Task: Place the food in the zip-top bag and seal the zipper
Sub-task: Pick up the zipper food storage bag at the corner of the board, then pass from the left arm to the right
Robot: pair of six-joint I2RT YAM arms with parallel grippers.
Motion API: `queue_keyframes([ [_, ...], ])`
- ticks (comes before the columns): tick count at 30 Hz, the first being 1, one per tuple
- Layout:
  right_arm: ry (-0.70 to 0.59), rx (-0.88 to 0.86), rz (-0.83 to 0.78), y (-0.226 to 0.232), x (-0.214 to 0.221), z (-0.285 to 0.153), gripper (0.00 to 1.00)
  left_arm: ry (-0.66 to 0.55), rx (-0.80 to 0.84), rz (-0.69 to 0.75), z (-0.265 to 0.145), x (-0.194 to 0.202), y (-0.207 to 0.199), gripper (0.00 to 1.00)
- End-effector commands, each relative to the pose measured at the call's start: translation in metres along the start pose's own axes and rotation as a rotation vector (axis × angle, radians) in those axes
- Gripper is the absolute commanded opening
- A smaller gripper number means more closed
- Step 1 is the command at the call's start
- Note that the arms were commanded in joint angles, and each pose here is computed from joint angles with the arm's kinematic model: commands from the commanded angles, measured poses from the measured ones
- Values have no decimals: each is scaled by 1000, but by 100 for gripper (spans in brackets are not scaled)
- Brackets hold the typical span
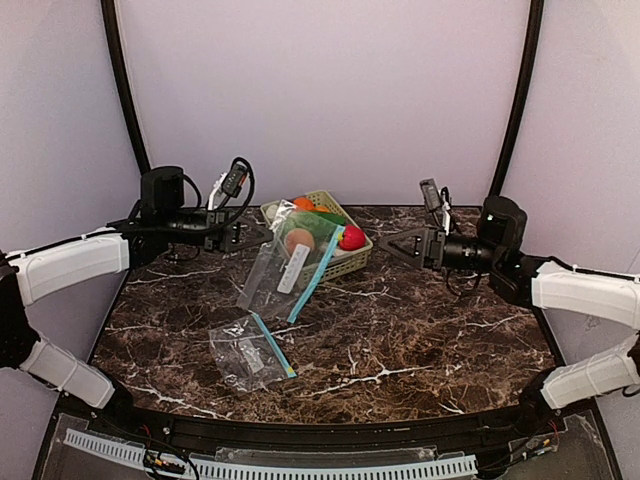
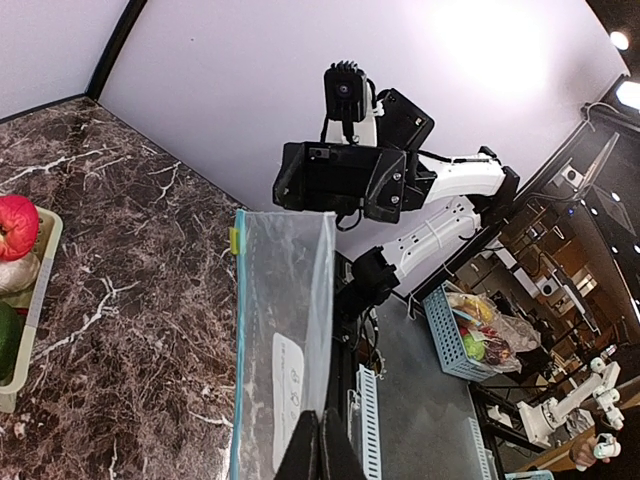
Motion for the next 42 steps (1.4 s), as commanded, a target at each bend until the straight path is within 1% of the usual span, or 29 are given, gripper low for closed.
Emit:
queue_keyframes([
  [1,-23,-143,-76,20,-15,31,71,-24,67,132,-5,-12,-31,1],
  [7,-38,-254,-54,27,-6,53,67,-15,97,160,-7,-13,-40,1],
  [16,-2,-259,-72,24,-2,74,66,30,148,148,-11,6,-44,1],
  [21,3,-279,-78,23,-4,83,63,32,160,150,-12,8,-46,1],
  [26,2,-299,-93,27,-7,87,56,35,166,142,-12,10,-46,1],
  [32,-7,-315,-110,32,-10,86,45,36,163,133,-10,11,-43,1],
  [35,-10,-320,-118,34,-12,86,42,39,167,126,-10,11,-42,1],
  [39,-14,-310,-124,33,-13,86,41,38,169,126,-10,12,-42,1],
  [42,-20,-298,-123,31,-14,87,44,39,177,132,-11,12,-45,1],
])
Point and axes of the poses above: each gripper's point midway between its finger pads, its own z axis out along the fingers, its own y axis along the line the jaws close on, x = y × z, the point moved 4 cm from there along -z, back along the fingers, and after that the axes turned 8 degrees about -z, right-handed, at the moved point
